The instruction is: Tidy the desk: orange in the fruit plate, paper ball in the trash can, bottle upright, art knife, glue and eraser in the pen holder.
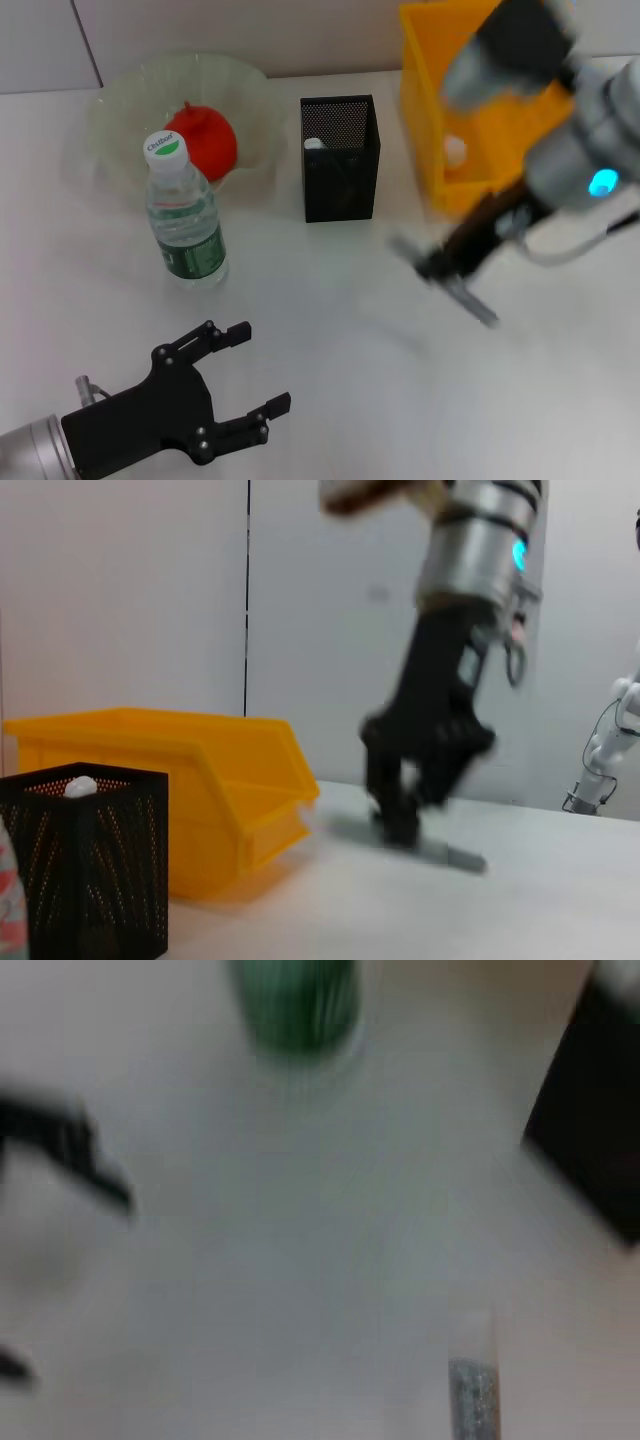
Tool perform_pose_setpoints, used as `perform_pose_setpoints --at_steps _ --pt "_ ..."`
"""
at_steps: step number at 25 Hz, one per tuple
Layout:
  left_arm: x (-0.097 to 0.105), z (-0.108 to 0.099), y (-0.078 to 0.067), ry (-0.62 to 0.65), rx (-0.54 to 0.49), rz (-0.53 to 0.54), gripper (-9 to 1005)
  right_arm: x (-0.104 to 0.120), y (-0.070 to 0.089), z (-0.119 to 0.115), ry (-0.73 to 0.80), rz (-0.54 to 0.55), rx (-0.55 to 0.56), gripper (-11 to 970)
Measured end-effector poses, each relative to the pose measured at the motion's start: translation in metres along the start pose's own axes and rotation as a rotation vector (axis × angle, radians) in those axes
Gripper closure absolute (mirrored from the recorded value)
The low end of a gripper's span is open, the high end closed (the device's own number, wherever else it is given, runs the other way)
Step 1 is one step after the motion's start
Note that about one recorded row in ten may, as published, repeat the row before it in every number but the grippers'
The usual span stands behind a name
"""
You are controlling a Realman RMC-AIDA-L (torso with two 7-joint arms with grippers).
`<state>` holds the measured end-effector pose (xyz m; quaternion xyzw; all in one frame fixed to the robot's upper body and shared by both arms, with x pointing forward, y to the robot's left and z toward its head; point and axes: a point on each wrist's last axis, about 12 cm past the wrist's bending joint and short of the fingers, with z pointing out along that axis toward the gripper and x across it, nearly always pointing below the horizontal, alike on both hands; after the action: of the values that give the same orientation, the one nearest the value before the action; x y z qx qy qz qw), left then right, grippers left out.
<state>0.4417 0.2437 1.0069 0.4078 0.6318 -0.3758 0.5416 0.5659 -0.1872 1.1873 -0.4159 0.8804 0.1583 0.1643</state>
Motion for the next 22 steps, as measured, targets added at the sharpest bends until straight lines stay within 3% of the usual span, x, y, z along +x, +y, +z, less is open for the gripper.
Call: perform_pose_setpoints --at_steps 6,9,14,22 --pt "0.000 0.001 -0.001 0.000 0.006 -0.002 136 0.005 -0.027 -0.057 -0.382 0.077 -0.019 821" --pt "0.000 0.001 -0.002 -0.001 0.009 -0.002 136 0.009 -0.033 -0.064 -0.460 0.070 0.006 821" --pt "0.000 0.002 -0.001 -0.001 0.011 -0.002 136 0.023 -0.042 -0.063 -0.676 0.031 0.006 824" --pt "-0.001 0.003 -0.001 -0.005 0.015 0.003 136 0.051 -0.056 -0.042 -1.025 0.015 -0.057 823"
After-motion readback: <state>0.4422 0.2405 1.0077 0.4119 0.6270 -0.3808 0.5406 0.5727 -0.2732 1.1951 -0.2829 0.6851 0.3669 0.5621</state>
